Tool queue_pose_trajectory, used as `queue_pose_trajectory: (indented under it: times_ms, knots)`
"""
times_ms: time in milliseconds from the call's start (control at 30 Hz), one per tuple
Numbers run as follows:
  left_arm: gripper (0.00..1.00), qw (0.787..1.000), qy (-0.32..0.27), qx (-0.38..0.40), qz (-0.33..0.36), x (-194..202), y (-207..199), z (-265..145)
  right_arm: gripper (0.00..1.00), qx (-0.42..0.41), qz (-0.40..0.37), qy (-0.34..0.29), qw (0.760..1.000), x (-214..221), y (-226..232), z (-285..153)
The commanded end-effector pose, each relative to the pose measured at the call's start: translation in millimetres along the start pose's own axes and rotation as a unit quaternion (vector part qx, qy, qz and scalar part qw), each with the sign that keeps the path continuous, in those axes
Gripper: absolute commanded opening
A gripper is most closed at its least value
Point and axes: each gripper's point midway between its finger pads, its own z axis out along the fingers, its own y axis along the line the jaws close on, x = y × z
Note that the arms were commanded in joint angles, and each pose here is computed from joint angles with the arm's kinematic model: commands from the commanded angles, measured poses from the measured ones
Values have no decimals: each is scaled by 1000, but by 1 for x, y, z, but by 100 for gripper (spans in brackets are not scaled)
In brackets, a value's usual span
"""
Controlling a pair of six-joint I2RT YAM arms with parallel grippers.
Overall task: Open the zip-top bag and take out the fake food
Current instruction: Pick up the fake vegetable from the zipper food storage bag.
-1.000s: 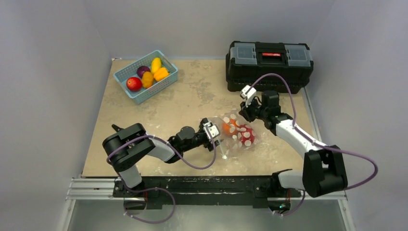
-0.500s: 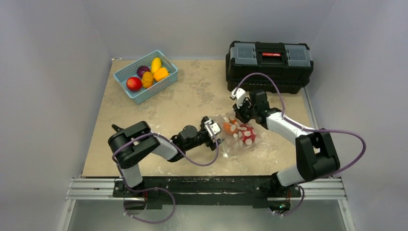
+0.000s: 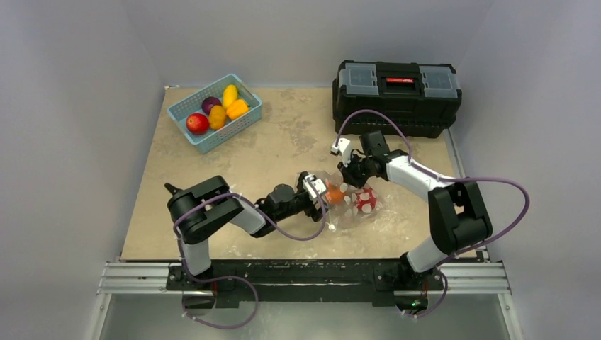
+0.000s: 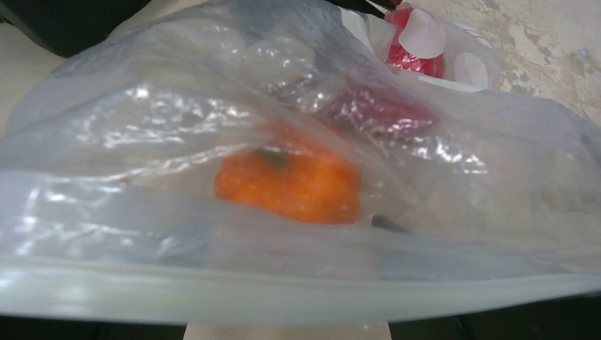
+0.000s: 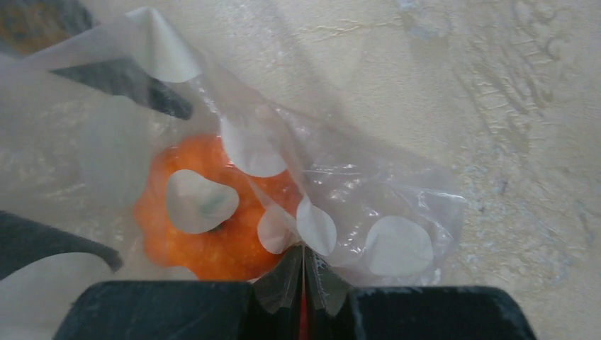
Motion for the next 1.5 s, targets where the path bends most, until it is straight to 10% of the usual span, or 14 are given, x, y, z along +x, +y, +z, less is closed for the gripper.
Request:
queue_pose_trajectory:
  times_ms: [0,567,700,967,1467]
  knots:
    - [84,999,-31,-5,-15,-19,4,10,6,-55,-36,-15,998,-14,23,-5]
    - [87,1000,3,9,-22,0,-4,17,7,-118,-60,-16,991,-17,54,-2]
    - [74,1000,18,5,-21,5,-3,15,7,-103,-59,-14,993,-18,49,-1]
    - [0,1000,9,-1,-22,-12,-1,-1,7,-95,-62,-18,993,-21,46,-4]
    - [0,990,-37,1,-139,-56,-9,-43,11,-81,-71,-51,993,-30,39,-24]
